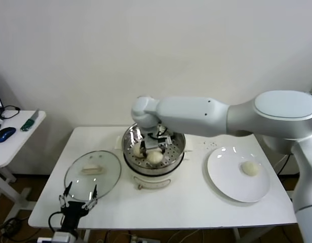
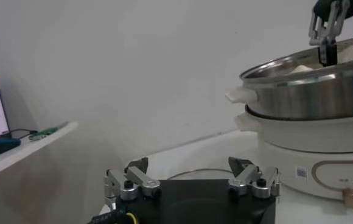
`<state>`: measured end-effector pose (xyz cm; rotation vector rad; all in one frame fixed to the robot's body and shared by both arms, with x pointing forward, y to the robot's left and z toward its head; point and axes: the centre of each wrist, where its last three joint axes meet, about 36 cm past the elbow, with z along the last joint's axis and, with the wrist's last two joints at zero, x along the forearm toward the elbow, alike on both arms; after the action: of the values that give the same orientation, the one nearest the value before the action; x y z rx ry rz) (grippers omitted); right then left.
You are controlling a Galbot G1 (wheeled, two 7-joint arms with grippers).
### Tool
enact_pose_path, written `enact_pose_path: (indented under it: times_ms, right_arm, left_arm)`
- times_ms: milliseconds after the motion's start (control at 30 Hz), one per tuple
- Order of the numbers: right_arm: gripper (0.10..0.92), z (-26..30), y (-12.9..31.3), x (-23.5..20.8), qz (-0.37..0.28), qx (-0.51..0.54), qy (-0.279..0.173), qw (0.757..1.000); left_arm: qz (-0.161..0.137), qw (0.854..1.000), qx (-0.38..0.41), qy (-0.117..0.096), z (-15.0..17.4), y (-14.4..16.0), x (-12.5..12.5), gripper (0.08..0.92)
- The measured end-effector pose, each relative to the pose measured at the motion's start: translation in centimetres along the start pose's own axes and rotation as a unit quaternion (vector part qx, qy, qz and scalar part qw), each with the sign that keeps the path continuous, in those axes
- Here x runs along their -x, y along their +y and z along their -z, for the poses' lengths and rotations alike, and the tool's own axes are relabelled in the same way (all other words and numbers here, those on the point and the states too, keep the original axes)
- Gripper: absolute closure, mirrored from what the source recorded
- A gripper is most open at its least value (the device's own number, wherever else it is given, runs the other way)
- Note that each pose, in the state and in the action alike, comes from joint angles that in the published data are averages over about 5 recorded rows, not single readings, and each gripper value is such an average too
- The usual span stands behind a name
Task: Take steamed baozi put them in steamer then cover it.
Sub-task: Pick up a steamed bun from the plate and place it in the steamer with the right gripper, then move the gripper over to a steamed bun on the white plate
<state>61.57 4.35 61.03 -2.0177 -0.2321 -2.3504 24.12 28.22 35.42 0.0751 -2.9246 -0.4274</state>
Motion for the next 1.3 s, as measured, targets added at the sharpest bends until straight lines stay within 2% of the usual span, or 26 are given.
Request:
enact_pose_path:
  times_ms: [167, 367, 767, 1033, 1167, 1300]
  right_arm:
    - [0.295, 0.3, -0.4, 0.8, 0.003, -0.004, -0.007, 1.0]
    - [0.207, 0.2, -0.2, 1.1, 0.005, 0.0, -0.008, 1.0]
    - [0.2, -2.5, 2.7, -1.8, -0.01, 0.052, 0.021, 0.998]
    - [0.2, -5.1, 10.5, -4.3, -0.042, 0.198, 0.032, 0.979]
    - [0.2, -5.7, 16.4, -4.4, -0.058, 0.306, 0.027, 0.95]
    - [0.2, -5.7, 22.7, -3.8, -0.068, 0.417, 0.022, 0.906]
  left_arm:
    - [-0.001, 1.0, 0.0, 0.001, -0.1, 0.0, 0.0, 0.177]
    - [-0.001, 1.0, 0.0, 0.002, -0.3, 0.0, 0.0, 0.177]
    - [0.0, 1.0, 0.0, 0.0, -0.3, 0.0, 0.3, 0.177]
    - [-0.002, 1.0, 0.002, -0.002, -0.3, 0.1, 0.3, 0.177]
    - [-0.003, 1.0, 0.004, -0.004, -0.2, 0.2, 0.4, 0.177]
    - [-0.003, 1.0, 0.004, -0.008, 0.0, 0.3, 0.6, 0.177]
